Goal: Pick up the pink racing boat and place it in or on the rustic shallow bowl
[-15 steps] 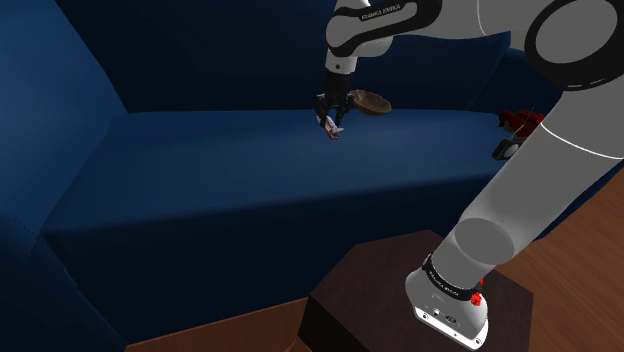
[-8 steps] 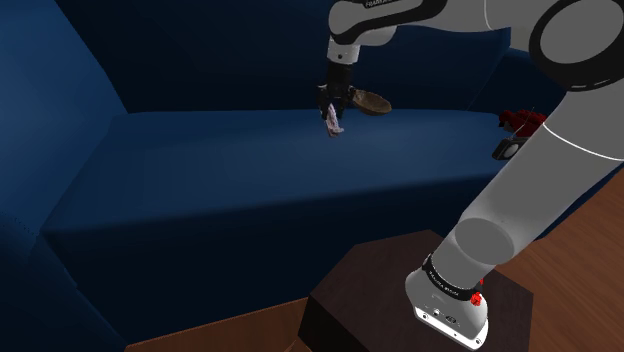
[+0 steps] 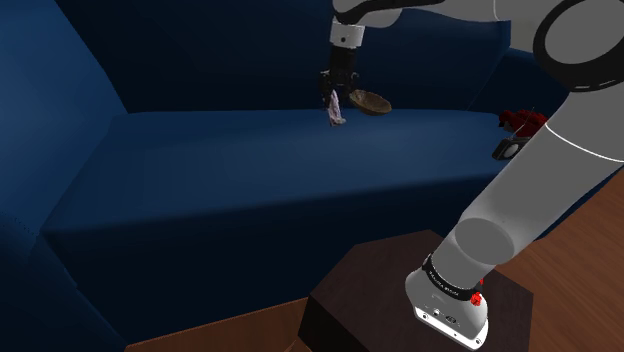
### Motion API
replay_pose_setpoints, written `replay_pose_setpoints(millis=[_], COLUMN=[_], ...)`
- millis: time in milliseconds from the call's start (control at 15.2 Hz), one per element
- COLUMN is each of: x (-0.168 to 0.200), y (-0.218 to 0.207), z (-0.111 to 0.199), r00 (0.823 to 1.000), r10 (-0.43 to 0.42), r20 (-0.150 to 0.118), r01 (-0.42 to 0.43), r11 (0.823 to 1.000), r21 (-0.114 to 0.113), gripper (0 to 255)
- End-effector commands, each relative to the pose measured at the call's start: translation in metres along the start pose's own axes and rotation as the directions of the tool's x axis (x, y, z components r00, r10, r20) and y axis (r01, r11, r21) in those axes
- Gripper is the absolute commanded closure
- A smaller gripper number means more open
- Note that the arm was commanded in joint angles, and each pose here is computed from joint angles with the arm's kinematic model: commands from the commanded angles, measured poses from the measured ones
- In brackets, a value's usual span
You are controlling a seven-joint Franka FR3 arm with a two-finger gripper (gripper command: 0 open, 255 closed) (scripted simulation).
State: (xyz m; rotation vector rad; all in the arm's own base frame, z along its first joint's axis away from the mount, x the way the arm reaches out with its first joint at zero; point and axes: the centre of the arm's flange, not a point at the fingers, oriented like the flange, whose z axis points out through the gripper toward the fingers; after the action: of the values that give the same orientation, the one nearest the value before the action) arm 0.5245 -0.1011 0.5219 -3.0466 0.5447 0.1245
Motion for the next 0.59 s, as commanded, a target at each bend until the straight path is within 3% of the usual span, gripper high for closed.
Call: replay_pose_setpoints(millis=[0, 528], x=[0.0, -0.004], y=[0.0, -0.001], z=[-0.011, -0.053], r00=[1.0, 1.0], r10=[0.0, 0.0], r20=[0.0, 0.0], r01=[0.0, 0.0], r11=[1.0, 1.0], r21=[0.0, 0.0], gripper=[255, 255])
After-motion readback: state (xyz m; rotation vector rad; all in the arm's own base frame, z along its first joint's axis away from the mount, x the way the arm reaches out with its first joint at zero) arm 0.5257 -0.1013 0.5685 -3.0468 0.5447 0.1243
